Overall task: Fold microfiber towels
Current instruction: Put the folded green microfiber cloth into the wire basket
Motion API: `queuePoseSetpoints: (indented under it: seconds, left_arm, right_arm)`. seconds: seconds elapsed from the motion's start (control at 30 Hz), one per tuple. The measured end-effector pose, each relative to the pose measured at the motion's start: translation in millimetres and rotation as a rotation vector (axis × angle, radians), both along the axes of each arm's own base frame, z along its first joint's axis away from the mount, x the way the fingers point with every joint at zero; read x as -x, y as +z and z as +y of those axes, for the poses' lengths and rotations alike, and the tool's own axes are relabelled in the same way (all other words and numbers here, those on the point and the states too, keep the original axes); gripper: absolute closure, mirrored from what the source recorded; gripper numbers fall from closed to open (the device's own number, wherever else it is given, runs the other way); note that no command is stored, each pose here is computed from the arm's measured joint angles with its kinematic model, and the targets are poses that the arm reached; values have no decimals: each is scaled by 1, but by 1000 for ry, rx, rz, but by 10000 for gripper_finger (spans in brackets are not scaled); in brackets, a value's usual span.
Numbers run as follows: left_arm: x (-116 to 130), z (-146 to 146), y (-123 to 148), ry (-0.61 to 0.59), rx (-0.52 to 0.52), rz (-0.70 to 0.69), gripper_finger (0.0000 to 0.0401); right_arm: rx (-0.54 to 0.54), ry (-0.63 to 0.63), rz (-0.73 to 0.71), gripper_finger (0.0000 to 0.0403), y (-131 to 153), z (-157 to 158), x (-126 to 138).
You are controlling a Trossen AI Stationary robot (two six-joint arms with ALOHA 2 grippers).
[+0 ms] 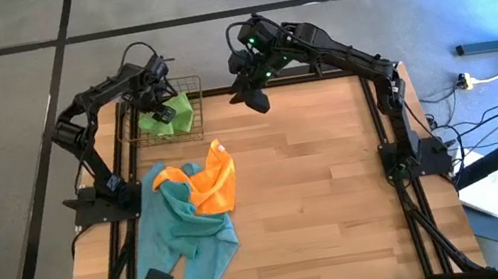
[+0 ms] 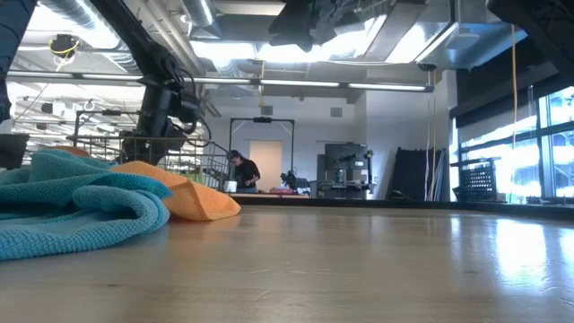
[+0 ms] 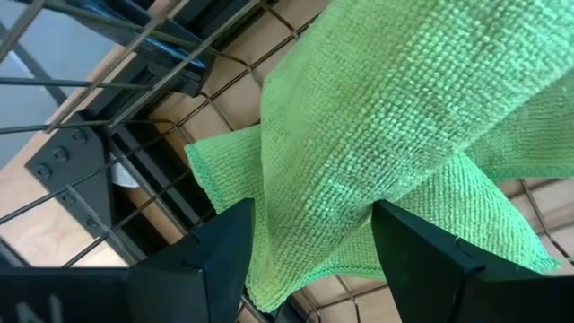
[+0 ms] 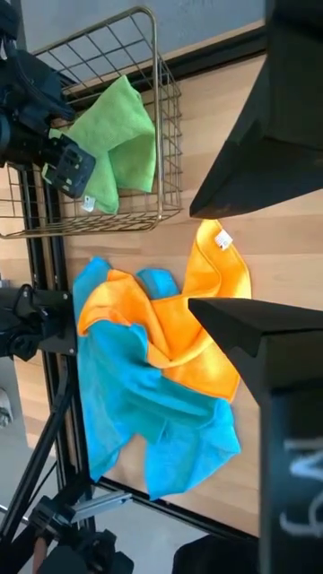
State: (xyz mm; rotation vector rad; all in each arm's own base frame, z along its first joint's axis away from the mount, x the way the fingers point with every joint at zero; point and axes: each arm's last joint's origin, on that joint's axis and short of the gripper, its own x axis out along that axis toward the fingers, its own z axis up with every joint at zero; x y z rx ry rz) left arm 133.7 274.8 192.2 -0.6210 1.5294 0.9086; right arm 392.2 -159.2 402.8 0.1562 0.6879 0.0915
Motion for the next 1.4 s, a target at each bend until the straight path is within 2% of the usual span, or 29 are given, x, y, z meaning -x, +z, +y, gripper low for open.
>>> queuePoseSetpoints:
  seconds: [0.3,0.7,0.77,0.87,0.97,1.23,1.3,1.4]
  left_arm:
    - [2,-1,0,-54,33,-2,214]
    - [6,-2,0,-87,65,32,313]
    - [7,-5,0,-107,90,43,333]
    - [8,-7,4,-117,129,59,369]
    - [8,-6,15,-117,137,56,395]
    - [-3,-11,79,-216,9,-34,400]
    - [-4,-14,94,-223,-22,-68,400]
    - [-3,-19,112,-230,-52,-107,401]
  right_arm:
    - [28,11,-27,247,2,-1,-1]
    - [69,18,-53,247,4,-2,-3]
    - [110,5,-54,247,4,-4,-3]
    - [226,-39,-73,247,7,-12,-4]
    - [297,-51,-138,247,6,-25,-11]
    - [309,-77,-192,247,-28,-53,-41]
    - [341,-53,-203,247,-43,-58,-53]
    - [363,59,-258,246,-65,-64,-70]
